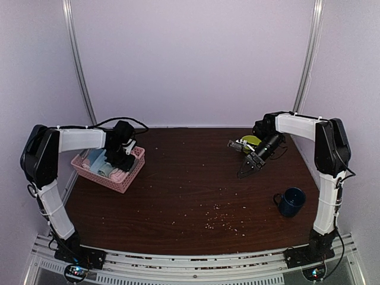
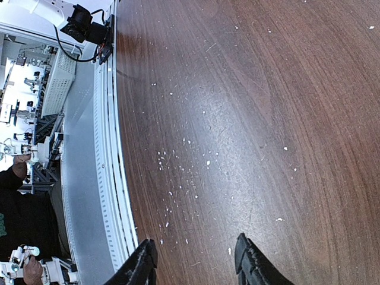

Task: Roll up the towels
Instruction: Place the towel in the storage box, then adjust the towel in the storage box.

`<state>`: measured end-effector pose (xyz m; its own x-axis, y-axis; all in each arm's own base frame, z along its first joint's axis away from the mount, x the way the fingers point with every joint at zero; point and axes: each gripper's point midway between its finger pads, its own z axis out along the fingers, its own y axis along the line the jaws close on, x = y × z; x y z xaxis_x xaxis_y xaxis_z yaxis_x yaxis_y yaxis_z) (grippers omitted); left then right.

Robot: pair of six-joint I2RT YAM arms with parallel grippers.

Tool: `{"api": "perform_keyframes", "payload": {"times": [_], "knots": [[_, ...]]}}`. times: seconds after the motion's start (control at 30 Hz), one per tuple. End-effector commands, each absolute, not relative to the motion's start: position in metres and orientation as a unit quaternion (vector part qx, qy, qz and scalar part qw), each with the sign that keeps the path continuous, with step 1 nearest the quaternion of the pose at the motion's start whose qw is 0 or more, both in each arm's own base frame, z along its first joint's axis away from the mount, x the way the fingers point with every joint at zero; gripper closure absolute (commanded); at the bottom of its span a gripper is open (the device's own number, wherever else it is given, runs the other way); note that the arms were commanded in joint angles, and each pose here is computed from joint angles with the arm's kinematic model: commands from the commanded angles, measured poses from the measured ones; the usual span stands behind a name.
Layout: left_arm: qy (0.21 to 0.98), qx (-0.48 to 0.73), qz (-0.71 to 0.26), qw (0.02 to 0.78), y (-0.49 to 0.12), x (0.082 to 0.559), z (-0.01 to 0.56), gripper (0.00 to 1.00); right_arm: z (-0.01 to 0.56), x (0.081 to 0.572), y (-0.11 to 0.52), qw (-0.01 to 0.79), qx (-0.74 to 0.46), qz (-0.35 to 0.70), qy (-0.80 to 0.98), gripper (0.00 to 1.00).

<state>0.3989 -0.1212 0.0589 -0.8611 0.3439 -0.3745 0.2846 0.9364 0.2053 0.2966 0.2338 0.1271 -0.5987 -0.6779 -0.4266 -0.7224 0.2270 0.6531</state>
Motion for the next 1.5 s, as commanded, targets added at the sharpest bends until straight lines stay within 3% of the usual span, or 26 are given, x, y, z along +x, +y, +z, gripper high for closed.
{"api": "perform_keyframes", "payload": {"times": [0.0,0.67,1.0,1.03,1.2,1.47], "knots": [[0.961,0.182,0.030,0.207,-0.138,0.389,0.077,0.65,0.126,0.294,0.232,0.023,-0.447,0.437,0.780,0.53],[0.949,0.242,-0.005,0.202,-0.148,0.371,0.113,0.51,0.133,0.293,0.233,0.033,-0.450,0.442,0.775,0.52],[0.937,0.206,-0.017,0.280,-0.135,0.387,0.181,0.52,0.133,0.293,0.234,0.033,-0.450,0.443,0.775,0.52],[0.942,0.197,-0.013,0.271,-0.128,0.389,0.174,0.56,0.133,0.293,0.233,0.032,-0.449,0.442,0.776,0.52],[0.962,0.169,-0.005,0.216,-0.114,0.377,0.137,1.00,0.134,0.293,0.233,0.034,-0.451,0.440,0.776,0.52],[0.967,0.178,-0.066,0.167,-0.130,0.347,0.094,1.00,0.135,0.294,0.233,0.036,-0.453,0.438,0.776,0.52]]}}
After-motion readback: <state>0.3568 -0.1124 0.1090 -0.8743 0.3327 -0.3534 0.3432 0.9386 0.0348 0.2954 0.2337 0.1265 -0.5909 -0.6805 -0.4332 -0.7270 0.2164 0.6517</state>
